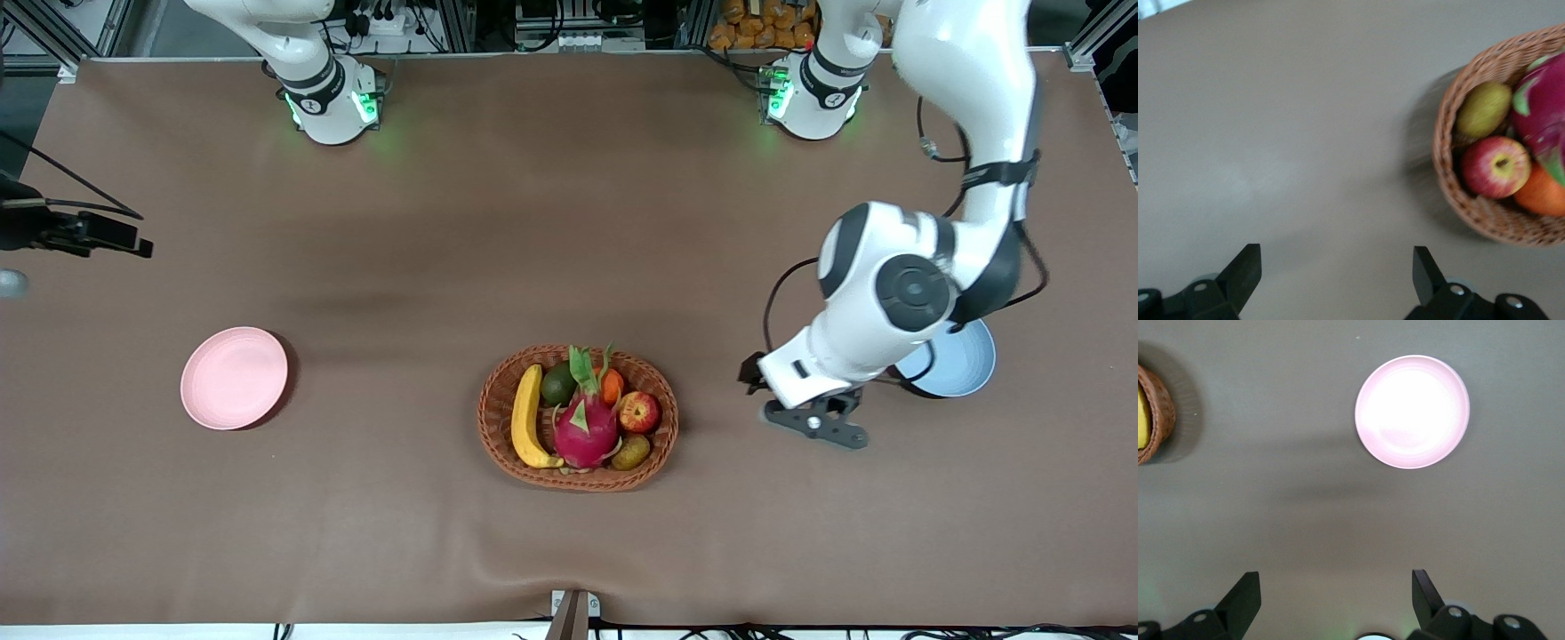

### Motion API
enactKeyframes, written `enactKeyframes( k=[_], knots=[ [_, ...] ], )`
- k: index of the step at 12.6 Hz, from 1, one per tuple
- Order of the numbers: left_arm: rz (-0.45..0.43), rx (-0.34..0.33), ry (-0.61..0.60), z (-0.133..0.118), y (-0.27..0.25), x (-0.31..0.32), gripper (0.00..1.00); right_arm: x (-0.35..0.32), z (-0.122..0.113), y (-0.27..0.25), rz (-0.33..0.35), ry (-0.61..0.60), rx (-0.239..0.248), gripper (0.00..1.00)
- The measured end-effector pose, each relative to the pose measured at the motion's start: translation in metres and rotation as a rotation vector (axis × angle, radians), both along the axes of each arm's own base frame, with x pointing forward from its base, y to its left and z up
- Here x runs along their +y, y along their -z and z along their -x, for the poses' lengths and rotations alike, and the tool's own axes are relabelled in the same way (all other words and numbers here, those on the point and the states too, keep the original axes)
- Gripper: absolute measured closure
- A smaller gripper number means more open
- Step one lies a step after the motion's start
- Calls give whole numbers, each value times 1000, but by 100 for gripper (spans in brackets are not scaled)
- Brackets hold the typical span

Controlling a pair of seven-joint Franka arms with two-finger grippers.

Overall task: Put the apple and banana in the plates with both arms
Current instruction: 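Lower the left gripper onto the red apple while the right gripper hovers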

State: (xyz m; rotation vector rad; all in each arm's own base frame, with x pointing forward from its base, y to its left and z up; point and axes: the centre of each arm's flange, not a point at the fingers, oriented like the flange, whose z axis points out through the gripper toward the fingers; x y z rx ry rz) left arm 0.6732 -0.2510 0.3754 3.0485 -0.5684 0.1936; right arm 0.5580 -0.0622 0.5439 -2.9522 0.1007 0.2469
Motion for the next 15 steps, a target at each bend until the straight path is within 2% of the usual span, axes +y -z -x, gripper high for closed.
enactKeyframes(
  k=[4,7,10,12,15],
  knots=[
    [31,-58,128,8,52,-62,0,70,-30,49,-9,-96,-25,0],
    [42,-108,239,8,68,-77,0,108,-44,74,-20,-135,-43,0],
    [60,-157,307,10,78,-93,0,120,-53,93,-121,-92,-39,0],
    [65,-163,330,13,90,-102,0,124,-61,106,-144,-74,-50,0],
    [65,-147,350,18,107,-108,0,144,-67,115,-143,-90,-80,0]
  ],
)
